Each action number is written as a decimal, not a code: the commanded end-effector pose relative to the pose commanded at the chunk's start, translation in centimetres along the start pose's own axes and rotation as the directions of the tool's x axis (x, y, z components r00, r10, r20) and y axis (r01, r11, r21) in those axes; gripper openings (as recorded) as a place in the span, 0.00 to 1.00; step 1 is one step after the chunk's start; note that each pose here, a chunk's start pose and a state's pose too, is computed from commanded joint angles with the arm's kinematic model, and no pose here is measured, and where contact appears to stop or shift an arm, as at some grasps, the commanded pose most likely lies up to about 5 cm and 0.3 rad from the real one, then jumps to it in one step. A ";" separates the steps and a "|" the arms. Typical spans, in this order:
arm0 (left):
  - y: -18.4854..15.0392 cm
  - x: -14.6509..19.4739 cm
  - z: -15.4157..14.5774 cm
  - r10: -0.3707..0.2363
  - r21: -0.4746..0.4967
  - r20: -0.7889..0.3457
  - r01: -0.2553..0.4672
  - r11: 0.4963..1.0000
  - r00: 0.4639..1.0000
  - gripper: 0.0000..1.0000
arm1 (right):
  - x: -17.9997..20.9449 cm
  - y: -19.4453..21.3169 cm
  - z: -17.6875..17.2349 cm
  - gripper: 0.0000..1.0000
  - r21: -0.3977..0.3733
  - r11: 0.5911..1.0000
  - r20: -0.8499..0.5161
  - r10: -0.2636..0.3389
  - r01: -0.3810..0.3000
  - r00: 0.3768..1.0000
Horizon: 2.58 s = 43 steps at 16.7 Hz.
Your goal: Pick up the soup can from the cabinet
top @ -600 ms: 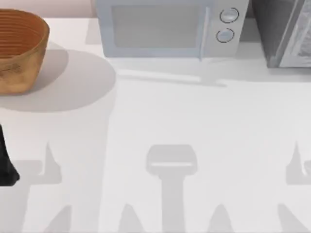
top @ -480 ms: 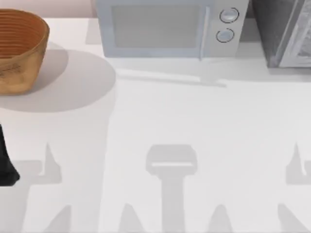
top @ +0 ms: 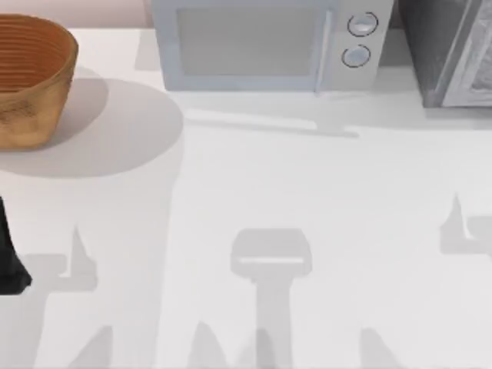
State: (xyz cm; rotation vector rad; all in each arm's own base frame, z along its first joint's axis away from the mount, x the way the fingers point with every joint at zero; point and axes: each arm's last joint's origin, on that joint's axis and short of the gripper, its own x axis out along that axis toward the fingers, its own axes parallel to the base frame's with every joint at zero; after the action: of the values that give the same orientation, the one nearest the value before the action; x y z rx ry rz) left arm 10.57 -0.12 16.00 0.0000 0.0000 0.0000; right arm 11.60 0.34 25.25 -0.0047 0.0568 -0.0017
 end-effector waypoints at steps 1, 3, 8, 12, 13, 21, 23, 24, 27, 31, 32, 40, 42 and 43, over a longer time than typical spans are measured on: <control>0.0 0.0 0.0 0.000 0.000 0.000 0.000 1.000 1.000 1.00 | 0.3 0.1 2.2 1.00 0.000 1.000 0.002 -0.001 0.001 1.000; 0.0 0.0 0.0 0.000 0.000 0.000 0.000 1.000 1.000 1.00 | 1.3 0.4 7.0 1.00 0.000 1.000 0.010 -0.003 0.003 1.000; 0.0 0.0 0.0 0.000 0.000 0.000 0.000 1.000 1.000 1.00 | 5.4 1.7 17.9 1.00 0.003 1.000 0.042 -0.004 0.004 0.999; 0.0 0.0 0.0 0.000 0.000 0.000 0.000 1.000 1.000 1.00 | 9.3 3.0 23.6 1.00 0.005 1.000 0.058 -0.001 0.001 0.998; 0.0 0.0 0.0 0.000 0.000 0.000 0.000 1.000 1.000 1.00 | 10.1 3.3 24.5 1.00 0.005 1.000 0.060 -0.001 0.000 0.998; 0.0 0.0 0.0 0.000 0.000 0.000 0.000 1.000 1.000 1.00 | 12.5 4.3 26.5 1.00 0.005 1.000 0.057 0.002 -0.002 0.998; 0.0 0.0 0.0 0.000 0.000 0.000 0.000 1.000 1.000 1.00 | 12.4 4.2 26.5 1.00 0.005 1.000 0.059 -0.002 0.001 0.998; 0.0 0.0 0.0 0.000 0.000 0.000 0.000 1.000 1.000 1.00 | 12.6 4.2 26.5 1.00 0.005 1.000 0.059 -0.002 0.001 0.998; 0.0 0.0 0.0 0.000 0.000 0.000 0.000 1.000 1.000 1.00 | 14.7 4.6 26.2 1.00 0.005 1.000 0.061 -0.002 0.002 0.998; 0.0 0.0 0.0 0.000 0.000 0.000 0.000 1.000 1.000 1.00 | 19.4 5.4 25.0 1.00 0.004 1.000 0.063 -0.003 0.003 0.998; 0.0 0.0 0.0 0.000 0.000 0.000 0.000 1.000 1.000 1.00 | 20.3 5.6 24.7 1.00 0.003 1.000 0.063 -0.004 0.003 0.998; 0.0 0.0 0.0 0.000 0.000 0.000 0.000 1.000 1.000 1.00 | 21.9 5.8 24.4 1.00 0.003 1.000 0.065 -0.003 0.003 0.998; 0.0 0.0 0.0 0.000 0.000 0.000 0.000 1.000 1.000 1.00 | 23.1 5.8 24.6 1.00 0.003 1.000 0.066 -0.004 0.003 0.998; 0.0 0.0 0.0 0.000 0.000 0.000 0.000 1.000 1.000 1.00 | 23.8 5.8 24.7 1.00 0.003 1.000 0.066 -0.004 0.003 0.998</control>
State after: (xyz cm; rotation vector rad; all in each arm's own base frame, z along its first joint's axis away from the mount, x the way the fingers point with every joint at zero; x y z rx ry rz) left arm 10.57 -0.12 16.00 0.0000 0.0000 0.0000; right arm 36.78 6.22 48.52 -0.0021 -0.0095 -0.0051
